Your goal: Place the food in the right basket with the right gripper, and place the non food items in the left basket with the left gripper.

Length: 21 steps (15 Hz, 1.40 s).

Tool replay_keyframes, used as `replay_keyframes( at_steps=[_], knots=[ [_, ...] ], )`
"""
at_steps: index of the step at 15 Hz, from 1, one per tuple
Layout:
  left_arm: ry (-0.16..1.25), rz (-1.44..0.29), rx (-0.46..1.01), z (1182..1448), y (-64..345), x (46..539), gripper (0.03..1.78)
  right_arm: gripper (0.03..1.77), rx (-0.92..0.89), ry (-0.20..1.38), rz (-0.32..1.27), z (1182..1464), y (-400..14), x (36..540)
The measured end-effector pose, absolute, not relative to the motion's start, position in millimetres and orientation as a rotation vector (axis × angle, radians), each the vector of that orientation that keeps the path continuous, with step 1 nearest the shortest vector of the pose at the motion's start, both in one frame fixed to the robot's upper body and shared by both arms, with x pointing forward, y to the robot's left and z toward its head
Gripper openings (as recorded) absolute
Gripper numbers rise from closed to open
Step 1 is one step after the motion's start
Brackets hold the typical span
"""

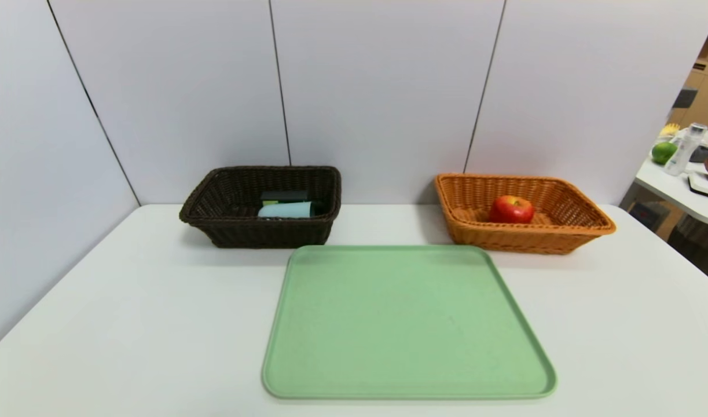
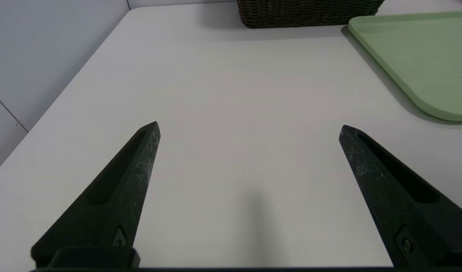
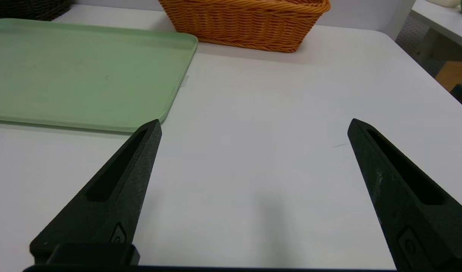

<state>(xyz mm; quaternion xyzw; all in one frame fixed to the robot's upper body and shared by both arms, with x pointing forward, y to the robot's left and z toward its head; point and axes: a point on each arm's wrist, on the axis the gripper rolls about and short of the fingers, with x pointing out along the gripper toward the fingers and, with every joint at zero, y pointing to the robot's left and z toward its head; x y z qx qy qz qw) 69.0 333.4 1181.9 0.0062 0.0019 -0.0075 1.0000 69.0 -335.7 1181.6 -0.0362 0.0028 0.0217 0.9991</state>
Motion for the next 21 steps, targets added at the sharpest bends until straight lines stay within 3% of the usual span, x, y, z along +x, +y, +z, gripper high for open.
replay_keyframes(
  at_steps=[21],
  knots=[
    [0.001,-0.015,-0.009,1182.8,333.4,68.8,1.69,1.7,-0.003,0.004,0.028,1182.1,-336.1,69.0]
  ],
)
